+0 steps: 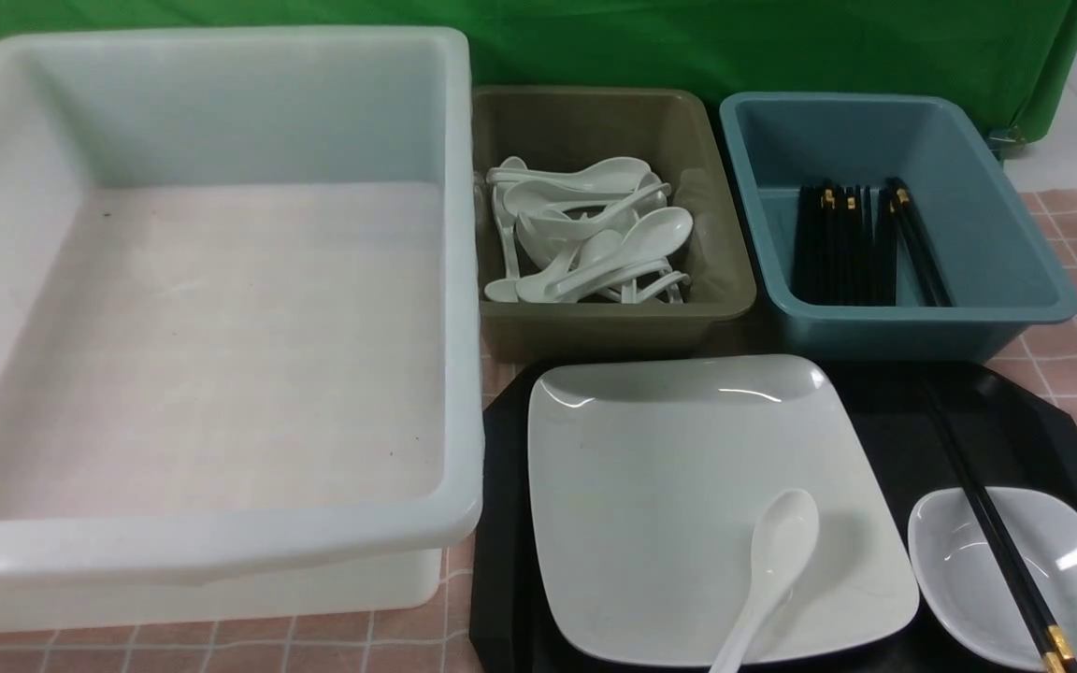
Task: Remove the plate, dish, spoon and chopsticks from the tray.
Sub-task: Use the right arm to grab a pair of chopsticks from the plate
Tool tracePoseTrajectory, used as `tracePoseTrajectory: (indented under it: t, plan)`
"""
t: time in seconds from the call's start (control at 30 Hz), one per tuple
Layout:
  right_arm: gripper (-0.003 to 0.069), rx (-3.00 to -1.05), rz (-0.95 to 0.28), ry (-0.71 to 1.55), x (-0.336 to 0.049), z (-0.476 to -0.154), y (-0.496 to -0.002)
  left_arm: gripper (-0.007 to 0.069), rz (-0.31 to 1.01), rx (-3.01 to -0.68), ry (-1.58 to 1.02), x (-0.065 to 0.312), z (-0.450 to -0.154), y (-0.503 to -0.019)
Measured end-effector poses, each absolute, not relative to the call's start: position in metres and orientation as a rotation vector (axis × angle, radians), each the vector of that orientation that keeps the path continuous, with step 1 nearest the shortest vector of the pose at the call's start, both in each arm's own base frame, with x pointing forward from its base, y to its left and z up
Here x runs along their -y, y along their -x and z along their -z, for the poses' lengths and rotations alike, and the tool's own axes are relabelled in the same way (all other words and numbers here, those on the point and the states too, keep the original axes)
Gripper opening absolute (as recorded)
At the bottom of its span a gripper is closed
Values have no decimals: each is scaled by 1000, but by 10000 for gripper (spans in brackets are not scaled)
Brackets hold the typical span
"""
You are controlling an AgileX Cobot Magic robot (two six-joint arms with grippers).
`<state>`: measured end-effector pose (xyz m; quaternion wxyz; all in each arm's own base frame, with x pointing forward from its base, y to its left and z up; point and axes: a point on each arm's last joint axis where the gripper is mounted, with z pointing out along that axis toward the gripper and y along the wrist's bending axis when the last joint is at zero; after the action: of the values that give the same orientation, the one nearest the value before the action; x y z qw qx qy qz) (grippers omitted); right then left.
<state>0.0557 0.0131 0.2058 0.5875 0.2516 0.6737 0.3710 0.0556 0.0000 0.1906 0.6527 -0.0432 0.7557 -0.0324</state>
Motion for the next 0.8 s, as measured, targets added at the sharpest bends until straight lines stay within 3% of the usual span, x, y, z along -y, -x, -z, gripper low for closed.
tracePoseTrajectory:
  t: [0.03,0.1,0.13,0.23,0.27,0.3,0.33,0.37,0.4,0.47,0.6,0.8]
  plan:
    - [160,-1565,-863,-583,-13,-207,-56,5,73,-1715,98,0,-191,-56]
    - [56,-1497,-789,-452,-12,-240,-52,5,73,-1715,98,0,-191,-56]
    - [39,-1501,-781,-441,-12,-243,-53,5,73,-1715,98,0,-191,-56]
    - [30,-1616,-631,-260,-17,-286,-58,5,73,-1715,98,0,-191,-56]
    - [30,-1647,-621,-253,-18,-284,-60,5,73,-1715,98,0,-191,-56]
    - [30,-1810,-550,-161,-23,-300,-69,5,73,-1715,98,0,-191,-56]
    - [30,-1835,-541,-149,-24,-301,-71,5,73,-1715,98,0,-191,-56]
    - [31,-2084,-460,-54,-29,-301,-88,5,73,-1715,98,0,-191,-56]
    - [31,-2103,-446,-41,-30,-304,-90,5,73,-1715,98,0,-191,-56]
    - [41,-2394,-339,38,-33,-293,-116,5,73,-1715,98,0,-191,-56]
    - [122,-2713,-163,115,-32,-268,-160,5,73,-1715,98,0,-191,-56]
    - [320,-2985,-94,138,-40,-237,-217,5,73,-1715,98,0,-191,-56]
